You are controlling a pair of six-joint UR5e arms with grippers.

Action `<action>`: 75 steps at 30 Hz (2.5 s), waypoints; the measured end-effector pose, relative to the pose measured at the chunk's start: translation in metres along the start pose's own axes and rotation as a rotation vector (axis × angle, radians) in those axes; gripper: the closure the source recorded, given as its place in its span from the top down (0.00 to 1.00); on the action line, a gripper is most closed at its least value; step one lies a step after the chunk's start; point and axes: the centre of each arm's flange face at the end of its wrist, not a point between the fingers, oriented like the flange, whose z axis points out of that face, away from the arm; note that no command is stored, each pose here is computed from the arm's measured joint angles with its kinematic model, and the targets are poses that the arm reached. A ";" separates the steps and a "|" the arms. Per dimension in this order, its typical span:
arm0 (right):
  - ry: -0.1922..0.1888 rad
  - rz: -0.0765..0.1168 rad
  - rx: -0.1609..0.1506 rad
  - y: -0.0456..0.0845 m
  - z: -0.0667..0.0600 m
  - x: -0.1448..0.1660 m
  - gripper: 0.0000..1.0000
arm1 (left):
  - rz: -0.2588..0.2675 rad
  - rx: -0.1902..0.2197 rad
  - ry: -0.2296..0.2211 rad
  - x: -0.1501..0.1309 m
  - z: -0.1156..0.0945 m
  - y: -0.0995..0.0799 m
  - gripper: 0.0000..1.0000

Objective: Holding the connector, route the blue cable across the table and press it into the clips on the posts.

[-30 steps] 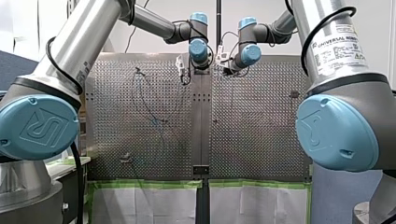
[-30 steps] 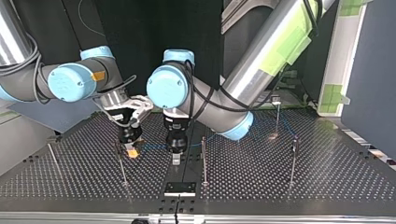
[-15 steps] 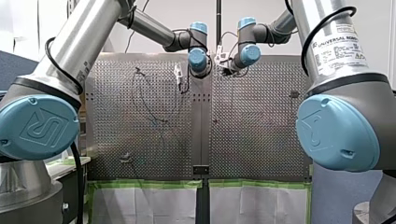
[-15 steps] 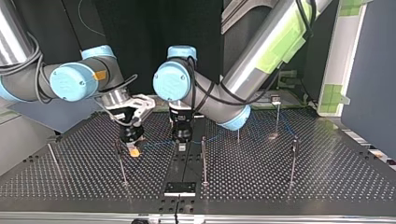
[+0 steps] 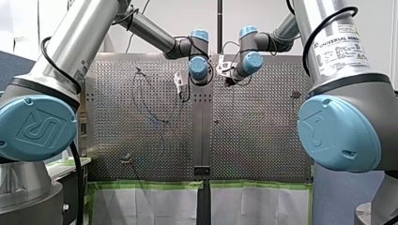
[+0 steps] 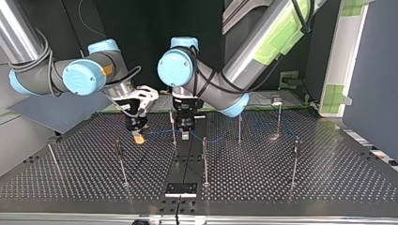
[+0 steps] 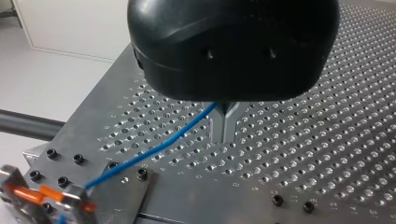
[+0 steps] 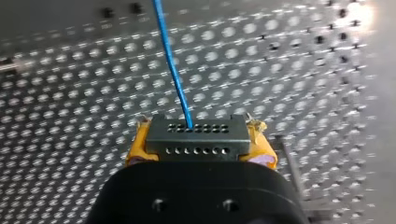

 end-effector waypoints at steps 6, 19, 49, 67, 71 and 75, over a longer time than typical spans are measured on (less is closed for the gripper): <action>-0.046 -0.020 -0.011 0.004 -0.007 -0.025 0.00 | -0.009 0.010 -0.001 0.017 -0.002 0.007 0.00; -0.079 -0.038 -0.022 0.014 -0.018 -0.072 0.00 | -0.011 0.044 0.007 0.059 -0.007 0.026 0.00; -0.081 -0.052 -0.032 0.029 -0.051 -0.161 0.00 | 0.044 0.159 0.133 0.207 -0.048 0.061 0.00; -0.074 -0.056 -0.023 0.051 -0.047 -0.202 0.00 | 0.040 0.219 0.221 0.251 -0.087 0.081 0.00; -0.070 -0.051 -0.018 0.057 -0.043 -0.201 0.00 | 0.025 0.231 0.209 0.244 -0.078 0.072 0.00; -0.063 -0.048 -0.011 0.060 -0.039 -0.198 0.00 | 0.015 0.246 0.216 0.245 -0.071 0.065 0.00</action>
